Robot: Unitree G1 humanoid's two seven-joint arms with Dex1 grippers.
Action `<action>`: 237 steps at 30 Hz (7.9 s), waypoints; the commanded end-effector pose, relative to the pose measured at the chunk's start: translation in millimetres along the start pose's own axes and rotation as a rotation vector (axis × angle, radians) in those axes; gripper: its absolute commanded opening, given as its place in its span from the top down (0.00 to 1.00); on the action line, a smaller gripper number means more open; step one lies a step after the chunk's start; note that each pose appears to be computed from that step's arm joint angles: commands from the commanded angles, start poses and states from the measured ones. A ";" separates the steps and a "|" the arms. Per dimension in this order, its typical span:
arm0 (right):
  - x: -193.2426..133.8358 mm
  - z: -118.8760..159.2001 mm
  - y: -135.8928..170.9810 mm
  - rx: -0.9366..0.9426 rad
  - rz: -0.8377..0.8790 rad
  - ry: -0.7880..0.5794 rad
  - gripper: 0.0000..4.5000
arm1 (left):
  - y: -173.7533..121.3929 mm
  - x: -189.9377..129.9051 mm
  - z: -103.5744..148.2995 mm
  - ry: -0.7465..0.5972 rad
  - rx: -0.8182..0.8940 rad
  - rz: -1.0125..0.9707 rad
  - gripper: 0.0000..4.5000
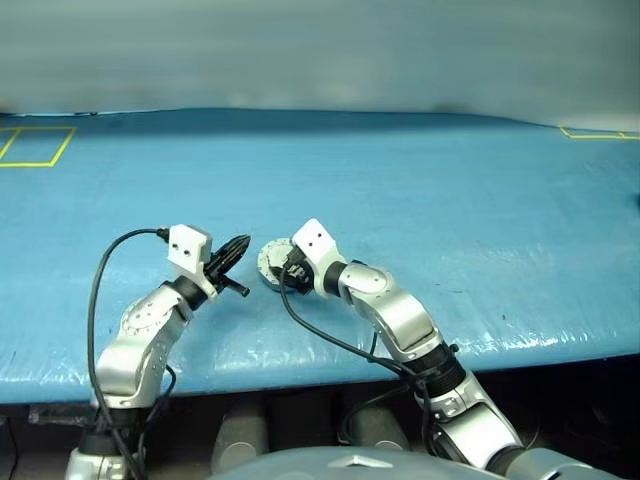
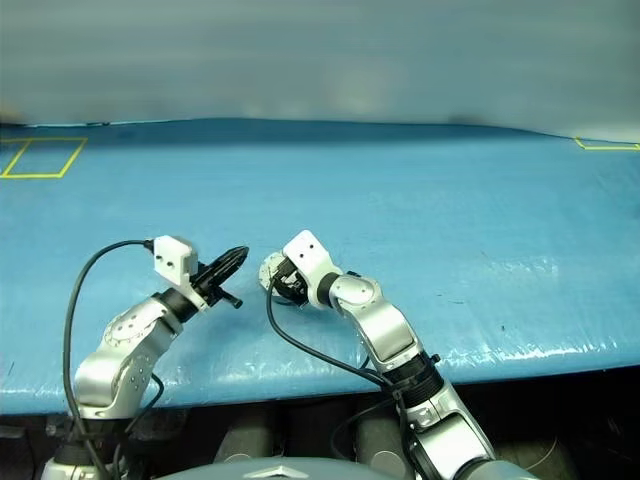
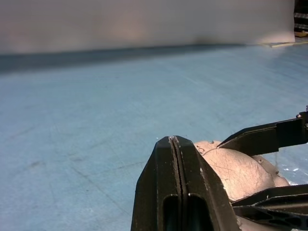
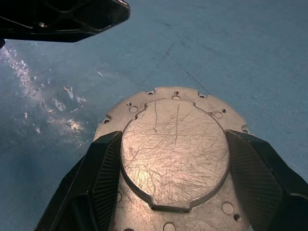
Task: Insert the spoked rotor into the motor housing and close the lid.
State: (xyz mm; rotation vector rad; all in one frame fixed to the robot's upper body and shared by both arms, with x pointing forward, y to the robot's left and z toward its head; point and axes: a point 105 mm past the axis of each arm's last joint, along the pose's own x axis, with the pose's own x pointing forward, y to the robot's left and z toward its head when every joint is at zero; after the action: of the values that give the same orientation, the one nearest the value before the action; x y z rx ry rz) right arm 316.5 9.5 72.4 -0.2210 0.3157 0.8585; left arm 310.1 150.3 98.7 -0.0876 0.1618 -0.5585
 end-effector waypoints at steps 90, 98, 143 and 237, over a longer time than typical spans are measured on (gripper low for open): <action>-38.2 -12.0 20.5 1.561 0.152 -0.362 0.36 | -10.5 10.2 -47.9 0.357 -0.192 -0.141 1.00; -36.3 -21.9 34.9 1.541 0.178 -0.263 0.75 | -10.5 11.4 -49.5 0.362 -0.192 -0.144 1.00; -36.3 -26.5 28.9 1.555 0.139 -0.300 0.74 | 6.0 8.5 -8.0 0.200 -0.295 -0.075 0.57; -78.3 -31.2 -7.9 0.224 -0.399 -0.323 0.00 | 58.8 139.7 54.5 -0.281 -1.008 0.232 0.45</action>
State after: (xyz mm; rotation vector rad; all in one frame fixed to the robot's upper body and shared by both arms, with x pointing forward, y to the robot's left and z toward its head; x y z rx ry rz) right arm 267.3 -59.3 59.9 0.0671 0.1161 0.4515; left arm 455.1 124.5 92.0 -1.1297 0.2809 -0.1436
